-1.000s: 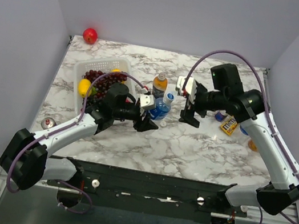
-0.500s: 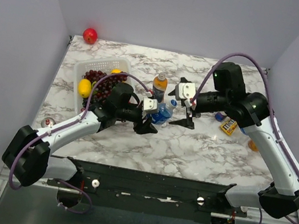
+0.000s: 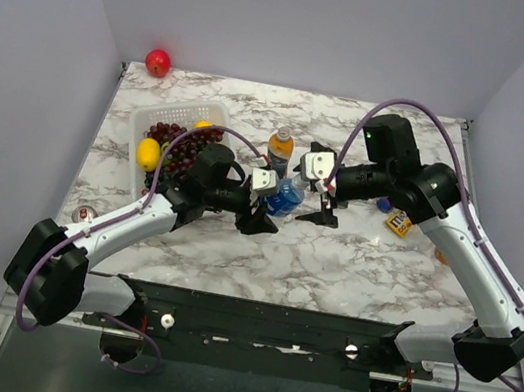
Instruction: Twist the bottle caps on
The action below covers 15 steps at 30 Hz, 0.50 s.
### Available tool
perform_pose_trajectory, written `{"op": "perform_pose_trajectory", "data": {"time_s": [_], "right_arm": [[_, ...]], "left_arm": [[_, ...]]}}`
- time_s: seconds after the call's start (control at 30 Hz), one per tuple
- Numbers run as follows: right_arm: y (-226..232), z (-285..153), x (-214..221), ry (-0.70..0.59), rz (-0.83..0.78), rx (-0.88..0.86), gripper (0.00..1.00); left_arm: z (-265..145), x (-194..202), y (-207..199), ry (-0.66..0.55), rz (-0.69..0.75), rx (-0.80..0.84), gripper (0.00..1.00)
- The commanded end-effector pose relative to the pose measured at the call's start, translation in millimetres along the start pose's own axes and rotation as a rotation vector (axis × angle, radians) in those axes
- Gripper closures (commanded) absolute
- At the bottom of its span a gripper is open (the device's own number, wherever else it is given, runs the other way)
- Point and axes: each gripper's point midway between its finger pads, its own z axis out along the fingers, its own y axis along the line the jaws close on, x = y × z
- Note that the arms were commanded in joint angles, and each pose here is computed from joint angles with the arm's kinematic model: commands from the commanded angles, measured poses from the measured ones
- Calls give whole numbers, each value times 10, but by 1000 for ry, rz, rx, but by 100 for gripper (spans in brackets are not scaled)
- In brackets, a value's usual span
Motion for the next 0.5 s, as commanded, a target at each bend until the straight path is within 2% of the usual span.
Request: {"op": "perform_pose_trajectory", "data": {"time_s": [0.0, 0.47], "right_arm": [[115, -10, 173, 65, 32, -1, 0], [99, 21, 394, 144, 130, 39, 1]], "left_arm": [[-21, -271, 85, -88, 3, -19, 100], [-98, -331, 154, -106, 24, -41, 100]]}}
